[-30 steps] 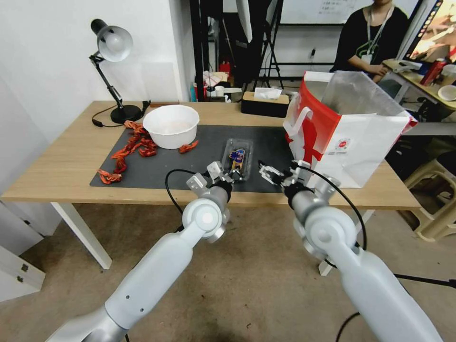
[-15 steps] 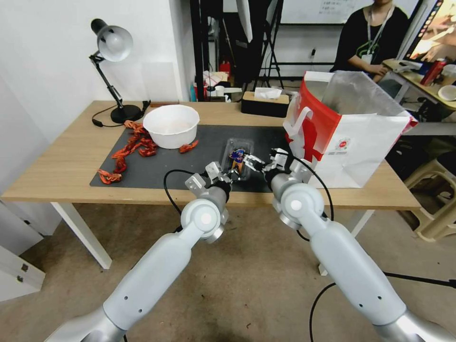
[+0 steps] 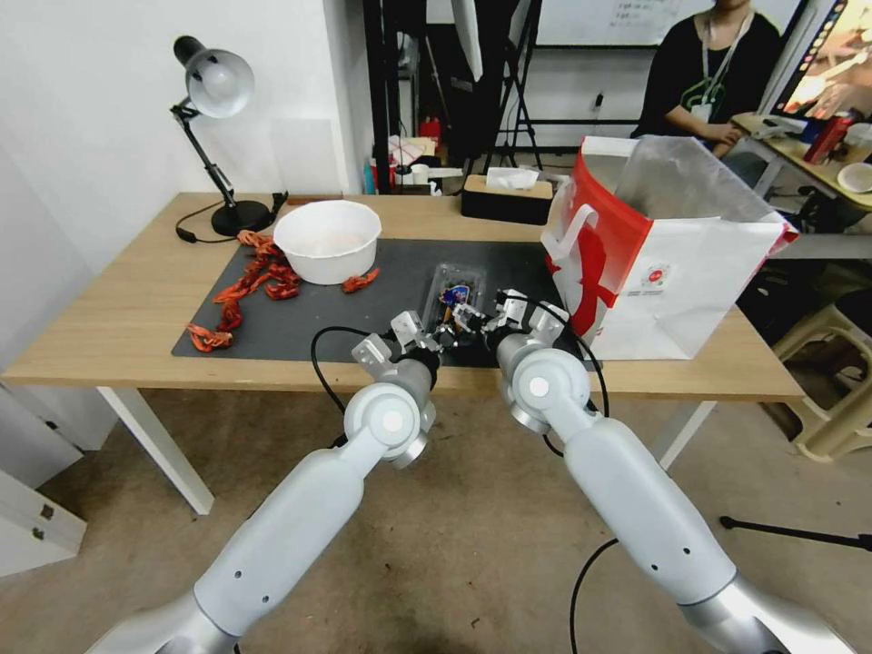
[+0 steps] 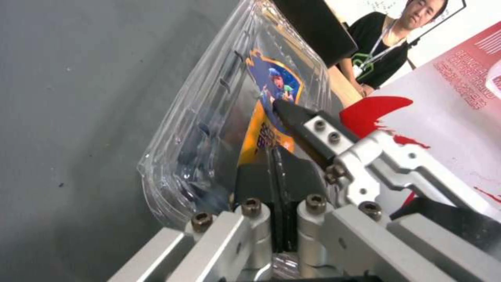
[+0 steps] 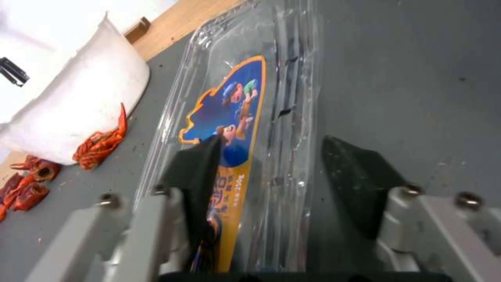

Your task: Close the takeout container lid, then place the container into the takeout bag.

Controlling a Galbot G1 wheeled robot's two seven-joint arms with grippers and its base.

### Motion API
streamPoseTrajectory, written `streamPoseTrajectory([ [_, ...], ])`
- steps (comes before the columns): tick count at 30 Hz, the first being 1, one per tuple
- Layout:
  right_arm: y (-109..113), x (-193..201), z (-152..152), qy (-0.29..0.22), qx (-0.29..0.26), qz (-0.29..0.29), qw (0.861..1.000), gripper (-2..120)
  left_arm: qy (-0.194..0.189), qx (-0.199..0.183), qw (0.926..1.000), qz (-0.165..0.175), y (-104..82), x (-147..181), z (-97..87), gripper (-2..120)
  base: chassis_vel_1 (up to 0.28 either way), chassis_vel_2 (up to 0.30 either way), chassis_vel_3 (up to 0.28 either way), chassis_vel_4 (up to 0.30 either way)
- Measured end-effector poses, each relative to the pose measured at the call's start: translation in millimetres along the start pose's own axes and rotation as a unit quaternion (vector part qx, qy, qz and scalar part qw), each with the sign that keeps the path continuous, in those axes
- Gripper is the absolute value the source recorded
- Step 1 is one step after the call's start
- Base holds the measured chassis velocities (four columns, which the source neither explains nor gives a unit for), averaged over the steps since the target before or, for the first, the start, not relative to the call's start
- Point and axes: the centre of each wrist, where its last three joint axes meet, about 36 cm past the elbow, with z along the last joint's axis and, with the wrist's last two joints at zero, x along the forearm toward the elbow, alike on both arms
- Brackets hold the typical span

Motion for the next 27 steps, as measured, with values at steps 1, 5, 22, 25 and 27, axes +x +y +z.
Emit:
streamPoseTrajectory([
  [1, 1, -1, 1, 0.000, 0.000, 0.000, 1.000, 42, 0.000, 0.000, 1.0000, 0.000, 0.0, 0, -0.2, 0, 0.000, 0.000, 0.000, 0.000],
  [5, 3, -3, 2, 0.000, -0.001, 0.000, 1.000, 27, -0.001, 0.000, 1.0000, 0.000, 0.0, 0, -0.6, 0, 0.000, 0.000, 0.000, 0.000],
  [22, 1, -5, 5, -0.006, 0.007, 0.003, 1.000, 0, -0.113, -0.151, 0.9813, 0.037, 27.6, 29, -9.3, 15, 0.000, 0.000, 0.000, 0.000],
  [25, 1, -5, 6, -0.006, 0.008, 0.003, 1.000, 0, -0.142, -0.200, 0.9684, 0.046, 35.7, 42, -15.9, 25, 0.000, 0.000, 0.000, 0.000],
  [27, 1, -5, 6, -0.007, 0.009, 0.003, 1.000, 0, -0.155, -0.224, 0.9609, 0.047, 40.9, 49, -19.6, 30, 0.000, 0.000, 0.000, 0.000],
])
